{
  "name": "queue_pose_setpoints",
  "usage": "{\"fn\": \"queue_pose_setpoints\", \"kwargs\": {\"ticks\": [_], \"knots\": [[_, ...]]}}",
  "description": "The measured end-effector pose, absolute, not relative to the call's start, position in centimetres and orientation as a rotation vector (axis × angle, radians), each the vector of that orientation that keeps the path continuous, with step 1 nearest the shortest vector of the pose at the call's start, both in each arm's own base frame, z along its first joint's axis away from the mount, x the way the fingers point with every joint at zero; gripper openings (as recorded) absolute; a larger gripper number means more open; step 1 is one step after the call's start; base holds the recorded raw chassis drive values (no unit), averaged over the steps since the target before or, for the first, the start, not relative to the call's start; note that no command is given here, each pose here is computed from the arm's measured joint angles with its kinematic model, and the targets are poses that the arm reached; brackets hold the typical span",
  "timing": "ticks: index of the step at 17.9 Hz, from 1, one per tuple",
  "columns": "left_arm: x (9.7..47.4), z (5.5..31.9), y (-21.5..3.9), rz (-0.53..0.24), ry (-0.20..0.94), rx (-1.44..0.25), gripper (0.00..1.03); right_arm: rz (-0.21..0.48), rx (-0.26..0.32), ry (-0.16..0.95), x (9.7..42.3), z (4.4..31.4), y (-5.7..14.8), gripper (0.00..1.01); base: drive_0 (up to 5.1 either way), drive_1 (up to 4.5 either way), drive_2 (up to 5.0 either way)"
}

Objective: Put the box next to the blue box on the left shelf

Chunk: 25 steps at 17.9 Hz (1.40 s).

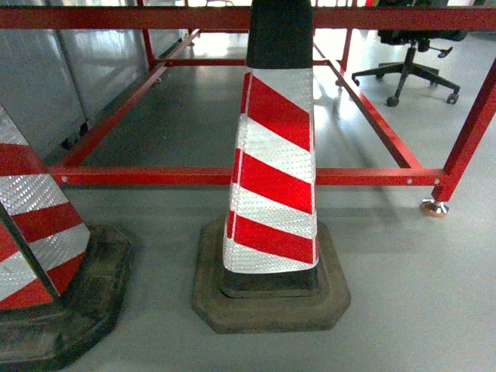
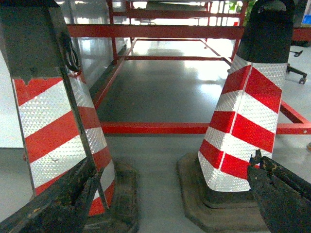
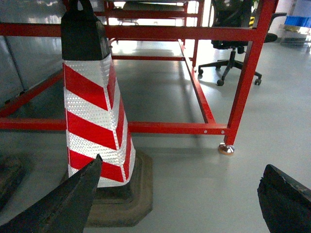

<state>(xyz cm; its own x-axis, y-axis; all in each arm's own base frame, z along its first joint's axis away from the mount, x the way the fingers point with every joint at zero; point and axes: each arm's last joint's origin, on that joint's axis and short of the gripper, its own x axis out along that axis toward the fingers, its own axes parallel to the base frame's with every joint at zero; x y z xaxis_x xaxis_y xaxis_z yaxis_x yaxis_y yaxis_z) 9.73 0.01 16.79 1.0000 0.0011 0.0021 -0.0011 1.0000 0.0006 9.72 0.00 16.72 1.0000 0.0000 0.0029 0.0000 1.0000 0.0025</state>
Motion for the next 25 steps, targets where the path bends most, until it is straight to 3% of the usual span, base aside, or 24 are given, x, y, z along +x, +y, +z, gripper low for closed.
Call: {"fn": "queue_pose_setpoints", "kwargs": {"ticks": [25], "knots": [[9.73,16.78,0.00,-0.001,-0.001,0.001,0.98,0.000,0.002,-0.002,9.72,16.72,0.00,0.98,0.0,0.00,0.0]]}}
